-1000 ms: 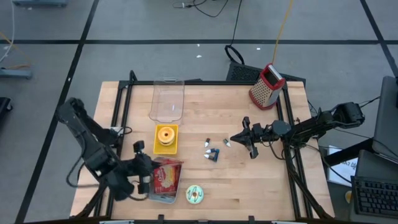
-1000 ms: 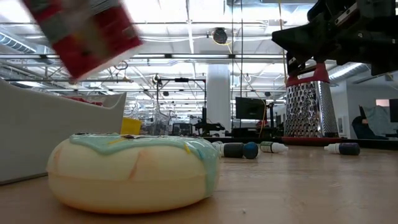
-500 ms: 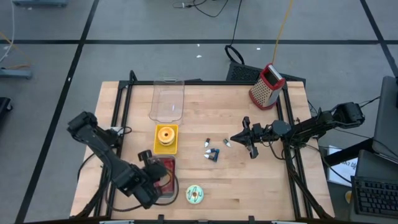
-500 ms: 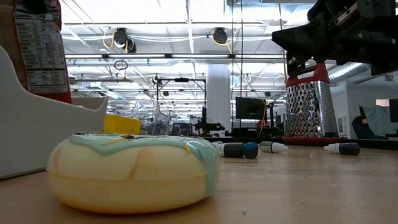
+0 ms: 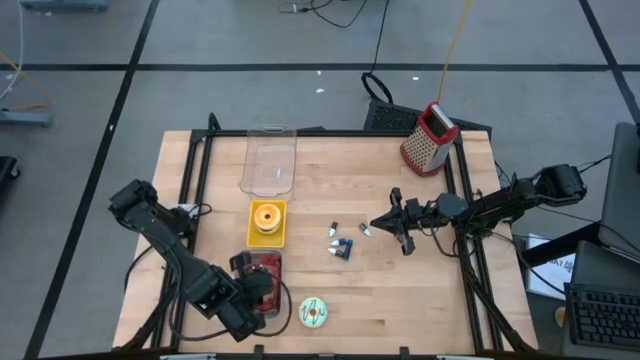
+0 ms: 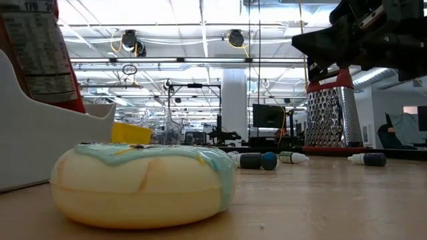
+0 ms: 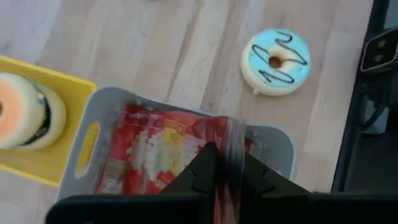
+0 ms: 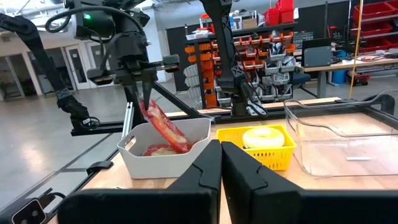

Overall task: Pick & Place Food Item
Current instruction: Put the red popcorn bag into the white bin

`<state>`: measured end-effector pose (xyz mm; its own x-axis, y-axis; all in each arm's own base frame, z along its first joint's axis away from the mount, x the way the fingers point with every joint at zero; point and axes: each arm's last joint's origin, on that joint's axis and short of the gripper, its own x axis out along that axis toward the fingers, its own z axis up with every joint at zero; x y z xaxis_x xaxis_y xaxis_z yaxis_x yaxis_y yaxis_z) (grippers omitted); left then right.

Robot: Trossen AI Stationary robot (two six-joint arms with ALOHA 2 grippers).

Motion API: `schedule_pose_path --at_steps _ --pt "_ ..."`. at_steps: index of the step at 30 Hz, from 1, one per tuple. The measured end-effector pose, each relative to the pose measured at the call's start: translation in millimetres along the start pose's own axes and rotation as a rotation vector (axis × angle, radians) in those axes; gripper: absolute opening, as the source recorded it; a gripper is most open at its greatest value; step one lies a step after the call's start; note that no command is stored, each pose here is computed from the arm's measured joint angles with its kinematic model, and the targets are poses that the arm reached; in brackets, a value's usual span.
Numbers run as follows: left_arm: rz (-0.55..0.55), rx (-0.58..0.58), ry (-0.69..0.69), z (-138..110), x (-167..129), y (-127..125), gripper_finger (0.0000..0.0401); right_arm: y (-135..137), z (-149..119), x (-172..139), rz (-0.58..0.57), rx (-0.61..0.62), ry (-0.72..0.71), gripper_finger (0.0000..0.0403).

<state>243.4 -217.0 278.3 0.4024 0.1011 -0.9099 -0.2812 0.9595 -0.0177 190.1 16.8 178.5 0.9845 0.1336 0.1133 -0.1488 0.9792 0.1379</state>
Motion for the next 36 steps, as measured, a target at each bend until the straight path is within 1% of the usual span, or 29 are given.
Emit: schedule_pose_path --at_steps 6,13,16,20,23,26,29,32,36 --pt "0.014 -0.043 0.021 -2.1 4.5 2.5 0.0074 -0.3 -2.0 0.0 -0.002 0.001 0.021 0.0000" --pt "0.036 -0.047 -0.028 -1.2 4.4 2.4 0.0133 -0.4 -3.0 0.0 -0.003 0.003 0.031 0.0000" --pt "0.040 -0.058 -0.049 -2.2 3.6 1.2 0.0156 -0.4 -3.1 -0.1 -0.002 0.028 0.032 0.0000" --pt "0.054 -0.106 -0.084 -3.1 2.7 0.5 0.0184 1.0 -3.2 -0.1 0.044 0.032 0.039 0.0003" --pt "0.052 -0.113 -0.087 -3.8 2.3 -0.2 0.0200 1.2 -3.2 -0.1 0.050 0.032 0.040 0.0011" --pt "0.054 -0.126 -0.093 -3.6 2.3 -0.1 0.0213 1.2 -3.3 -0.2 0.049 0.033 0.040 0.0020" --pt "0.063 -0.147 -0.127 -4.8 2.8 -0.8 0.0220 1.2 -3.3 -0.1 0.050 0.033 0.040 0.0028" --pt "0.049 -0.159 -0.132 -8.9 12.4 -1.4 0.0219 1.2 -3.3 -0.1 0.049 0.033 0.040 0.0034" --pt "0.019 -0.154 -0.093 -15.9 25.5 -1.9 0.0214 1.2 -3.4 -0.2 0.049 0.033 0.040 0.0039"
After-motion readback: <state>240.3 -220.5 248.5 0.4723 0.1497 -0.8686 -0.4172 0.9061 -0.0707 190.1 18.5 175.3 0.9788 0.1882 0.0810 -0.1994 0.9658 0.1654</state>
